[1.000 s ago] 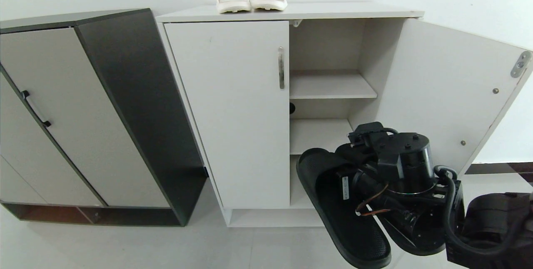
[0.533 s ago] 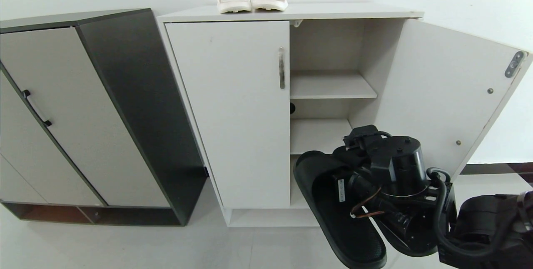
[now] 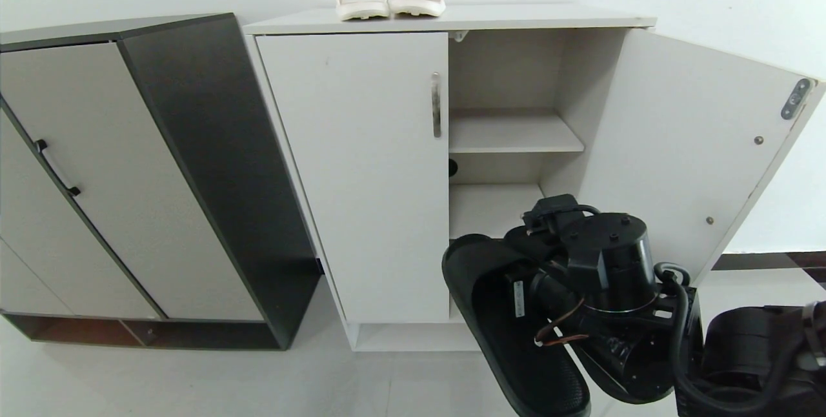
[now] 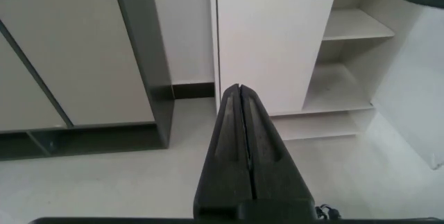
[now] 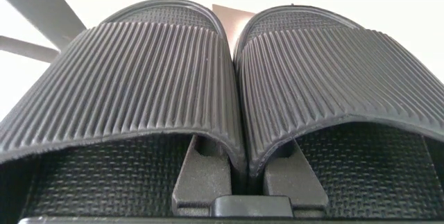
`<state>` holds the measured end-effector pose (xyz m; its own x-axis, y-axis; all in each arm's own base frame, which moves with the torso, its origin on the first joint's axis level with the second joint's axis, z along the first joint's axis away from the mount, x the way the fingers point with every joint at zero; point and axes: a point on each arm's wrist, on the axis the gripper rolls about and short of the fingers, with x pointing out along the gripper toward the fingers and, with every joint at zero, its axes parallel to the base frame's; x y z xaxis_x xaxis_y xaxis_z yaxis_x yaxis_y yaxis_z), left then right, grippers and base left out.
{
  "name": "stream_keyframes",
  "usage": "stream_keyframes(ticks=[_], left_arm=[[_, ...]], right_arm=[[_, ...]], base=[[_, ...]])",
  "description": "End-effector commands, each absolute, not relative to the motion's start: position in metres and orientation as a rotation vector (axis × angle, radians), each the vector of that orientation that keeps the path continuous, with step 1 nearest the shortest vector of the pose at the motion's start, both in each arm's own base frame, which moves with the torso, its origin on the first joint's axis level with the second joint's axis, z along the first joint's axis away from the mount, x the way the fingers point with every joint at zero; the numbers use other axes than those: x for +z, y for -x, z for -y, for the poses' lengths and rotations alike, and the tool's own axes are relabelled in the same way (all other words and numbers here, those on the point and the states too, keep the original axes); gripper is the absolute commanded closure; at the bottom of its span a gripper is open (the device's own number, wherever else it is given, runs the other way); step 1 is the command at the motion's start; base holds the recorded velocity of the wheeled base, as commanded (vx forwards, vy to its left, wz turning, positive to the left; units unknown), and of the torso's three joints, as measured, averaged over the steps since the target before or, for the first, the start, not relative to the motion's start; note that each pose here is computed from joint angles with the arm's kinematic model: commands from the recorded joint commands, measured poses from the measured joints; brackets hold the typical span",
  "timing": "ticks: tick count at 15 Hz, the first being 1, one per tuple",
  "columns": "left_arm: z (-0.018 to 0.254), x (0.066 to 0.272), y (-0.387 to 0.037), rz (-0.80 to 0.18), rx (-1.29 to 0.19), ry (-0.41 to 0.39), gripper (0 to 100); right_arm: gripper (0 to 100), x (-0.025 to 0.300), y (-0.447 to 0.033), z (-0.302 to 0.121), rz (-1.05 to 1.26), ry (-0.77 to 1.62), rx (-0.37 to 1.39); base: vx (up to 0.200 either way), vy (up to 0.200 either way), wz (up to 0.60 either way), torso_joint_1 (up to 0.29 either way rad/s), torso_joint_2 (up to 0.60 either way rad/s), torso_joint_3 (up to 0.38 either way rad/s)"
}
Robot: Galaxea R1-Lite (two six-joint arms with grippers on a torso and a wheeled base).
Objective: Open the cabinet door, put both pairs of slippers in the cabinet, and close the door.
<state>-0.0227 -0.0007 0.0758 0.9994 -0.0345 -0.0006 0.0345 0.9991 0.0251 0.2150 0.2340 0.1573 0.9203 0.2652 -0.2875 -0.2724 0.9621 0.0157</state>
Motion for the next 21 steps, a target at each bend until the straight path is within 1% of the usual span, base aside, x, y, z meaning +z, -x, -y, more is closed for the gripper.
stream_keyframes(ticks=[1, 7, 10, 15, 17, 21], left_arm=[[0.001, 0.076, 0.023, -0.001, -0.032, -0.025, 100], [0.001, 0.076, 0.023, -0.001, -0.031, -0.021, 100], [0.001, 0.076, 0.023, -0.001, -0.031, -0.021, 100], [0.001, 0.076, 0.023, -0.001, -0.031, -0.021, 100], [0.001, 0.076, 0.023, -0.001, -0.031, -0.021, 100], [0.001, 0.076, 0.023, -0.001, -0.031, -0.021, 100]], right_arm=[[100, 0.166, -0.209, -0.244, -0.271, -0.013, 0.31], [100, 0.171, -0.198, -0.253, -0.257, -0.021, 0.357], [100, 0.172, -0.191, -0.257, -0.257, -0.016, 0.378], [100, 0.171, -0.196, -0.26, -0.256, -0.024, 0.368], [100, 0.165, -0.207, -0.261, -0.251, -0.01, 0.289], [100, 0.161, -0.22, -0.257, -0.255, 0.0, 0.242]], base=[[0.0, 0.0, 0.0, 0.0, 0.0, 0.0], [0.0, -0.2, 0.0, 0.005, 0.0, 0.004], [0.0, 0.0, 0.0, 0.0, 0.0, 0.0], [0.0, 0.0, 0.0, 0.0, 0.0, 0.0], [0.0, 0.0, 0.0, 0.0, 0.0, 0.0], [0.0, 0.0, 0.0, 0.0, 0.0, 0.0]])
